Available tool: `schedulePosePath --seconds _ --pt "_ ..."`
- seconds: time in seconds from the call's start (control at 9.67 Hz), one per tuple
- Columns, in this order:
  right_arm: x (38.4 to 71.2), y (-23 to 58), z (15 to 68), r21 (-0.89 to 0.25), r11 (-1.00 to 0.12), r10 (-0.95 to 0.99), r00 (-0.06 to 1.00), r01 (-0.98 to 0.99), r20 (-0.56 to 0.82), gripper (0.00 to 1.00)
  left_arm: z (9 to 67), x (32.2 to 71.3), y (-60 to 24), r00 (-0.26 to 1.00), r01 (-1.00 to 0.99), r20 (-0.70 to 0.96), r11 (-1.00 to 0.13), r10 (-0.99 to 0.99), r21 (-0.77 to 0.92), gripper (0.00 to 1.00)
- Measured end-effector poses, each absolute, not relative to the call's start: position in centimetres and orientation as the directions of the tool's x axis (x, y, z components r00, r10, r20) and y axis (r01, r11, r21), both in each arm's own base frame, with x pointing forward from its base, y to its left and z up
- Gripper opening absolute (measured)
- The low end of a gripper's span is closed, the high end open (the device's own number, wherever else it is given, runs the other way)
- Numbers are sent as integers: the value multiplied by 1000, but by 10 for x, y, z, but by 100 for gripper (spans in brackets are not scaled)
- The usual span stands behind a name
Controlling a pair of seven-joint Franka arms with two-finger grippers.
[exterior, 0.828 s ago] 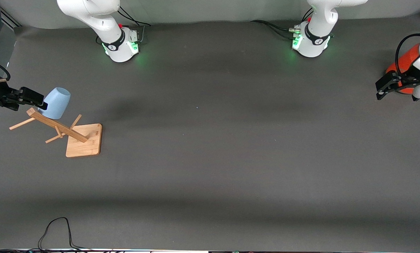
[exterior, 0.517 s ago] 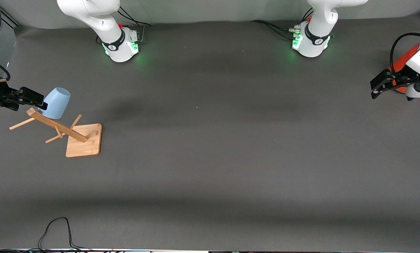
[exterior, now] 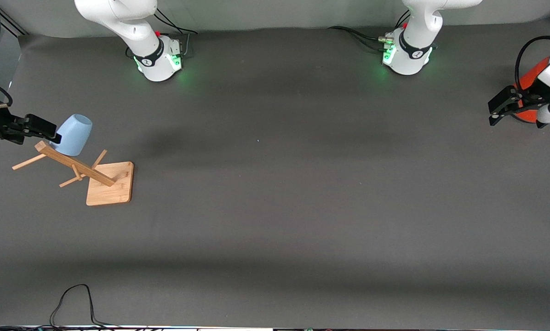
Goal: Rotate and upright cup with both arms
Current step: 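Move the right gripper to the blue cup on the wooden stand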
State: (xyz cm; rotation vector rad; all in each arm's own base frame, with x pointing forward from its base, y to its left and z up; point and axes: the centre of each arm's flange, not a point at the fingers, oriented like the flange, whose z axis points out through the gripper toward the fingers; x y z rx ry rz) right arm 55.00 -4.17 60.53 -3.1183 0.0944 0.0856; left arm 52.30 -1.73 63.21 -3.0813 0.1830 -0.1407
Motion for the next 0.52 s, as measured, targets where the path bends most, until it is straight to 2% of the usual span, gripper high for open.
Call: schedulePosePath --seconds 0.21,0.52 --pt "520 -76 607 -31 -994 -104 993 -106 -62 100 630 528 -17 989 -115 83 -992 -120 -57 100" --pt "484 -85 609 -46 -982 -178 982 -181 -70 100 614 538 -13 993 -113 22 -991 -115 -64 100"
